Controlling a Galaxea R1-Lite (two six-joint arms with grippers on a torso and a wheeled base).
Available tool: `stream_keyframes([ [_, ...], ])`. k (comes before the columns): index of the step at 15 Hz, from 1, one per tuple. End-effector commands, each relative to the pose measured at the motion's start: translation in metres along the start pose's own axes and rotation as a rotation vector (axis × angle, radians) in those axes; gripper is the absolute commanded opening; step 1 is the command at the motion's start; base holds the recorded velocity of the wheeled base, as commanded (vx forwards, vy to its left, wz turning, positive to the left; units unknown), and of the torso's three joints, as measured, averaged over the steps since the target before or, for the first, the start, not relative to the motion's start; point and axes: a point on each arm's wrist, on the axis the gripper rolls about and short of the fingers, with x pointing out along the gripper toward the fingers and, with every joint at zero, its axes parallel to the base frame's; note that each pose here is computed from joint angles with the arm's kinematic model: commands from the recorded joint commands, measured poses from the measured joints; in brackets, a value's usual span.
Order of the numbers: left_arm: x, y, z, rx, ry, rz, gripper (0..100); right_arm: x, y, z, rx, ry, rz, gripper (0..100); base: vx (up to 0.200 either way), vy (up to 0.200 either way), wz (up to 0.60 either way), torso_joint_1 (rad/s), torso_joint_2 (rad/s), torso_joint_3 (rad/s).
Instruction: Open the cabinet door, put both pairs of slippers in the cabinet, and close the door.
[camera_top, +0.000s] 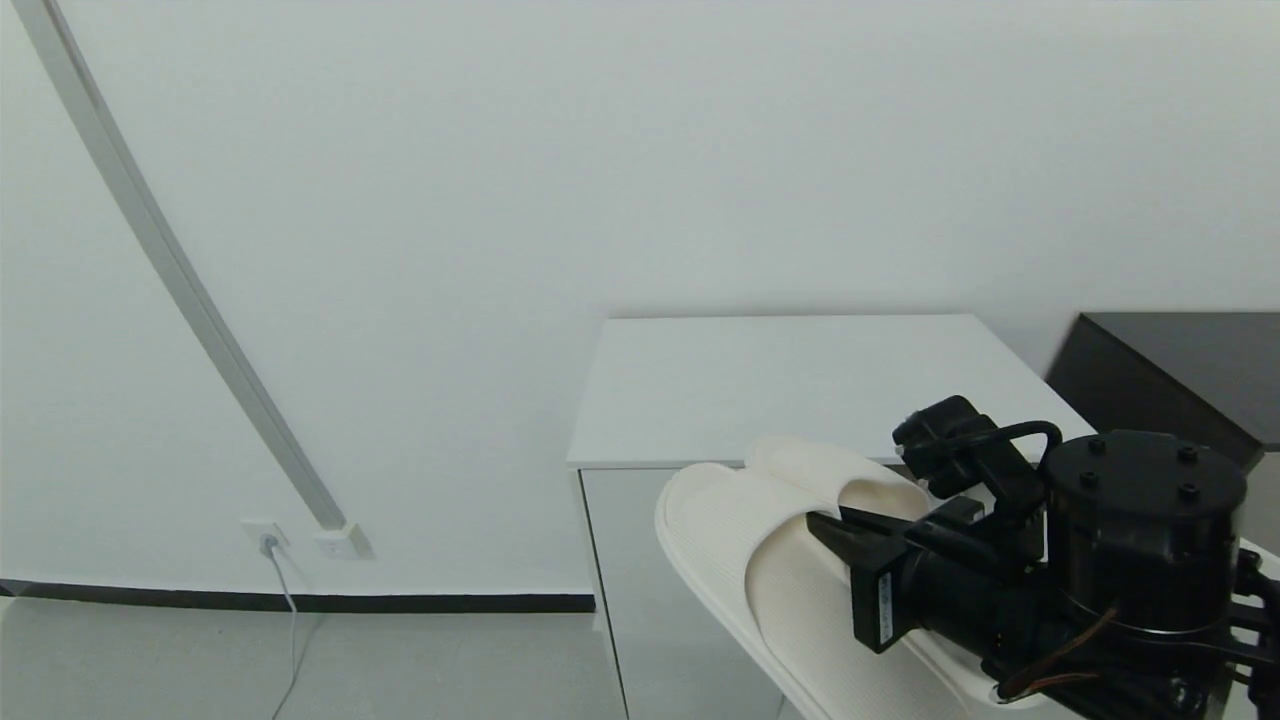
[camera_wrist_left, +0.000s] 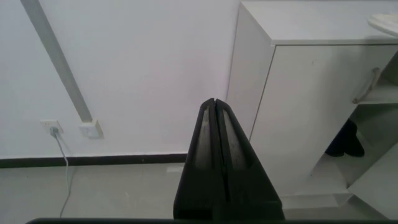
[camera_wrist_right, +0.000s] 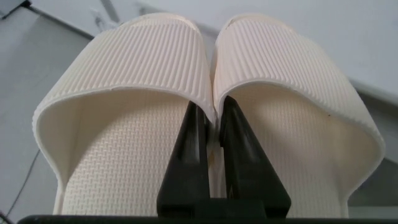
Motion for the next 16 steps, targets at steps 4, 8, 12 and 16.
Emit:
stream_keyframes([
  [4, 0.0001, 0.0000, 0.0000, 0.000, 0.001, 0.001, 0, 0.0009, 0.0000, -0.0031, -0.001, 0.012, 0.002, 0, -0.050, 0.000, 0.00, 0.001, 0.00, 0.001],
  [8, 0.0001, 0.0000, 0.0000, 0.001, 0.001, 0.001, 0, 0.0009, 0.0000, -0.0031, 0.003, 0.012, 0.002, 0, 0.000, 0.000, 0.00, 0.000, 0.00, 0.000],
  [12, 0.0001, 0.0000, 0.0000, 0.001, 0.001, 0.001, 0, 0.0029, 0.0002, -0.0050, 0.001, 0.021, -0.001, 0, 0.000, 0.000, 0.00, 0.000, 0.00, 0.000],
  [16, 0.0001, 0.0000, 0.0000, 0.001, 0.001, 0.001, 0, 0.0028, -0.0001, -0.0069, -0.001, 0.027, -0.002, 0, 0.000, 0.000, 0.00, 0.000, 0.00, 0.000],
])
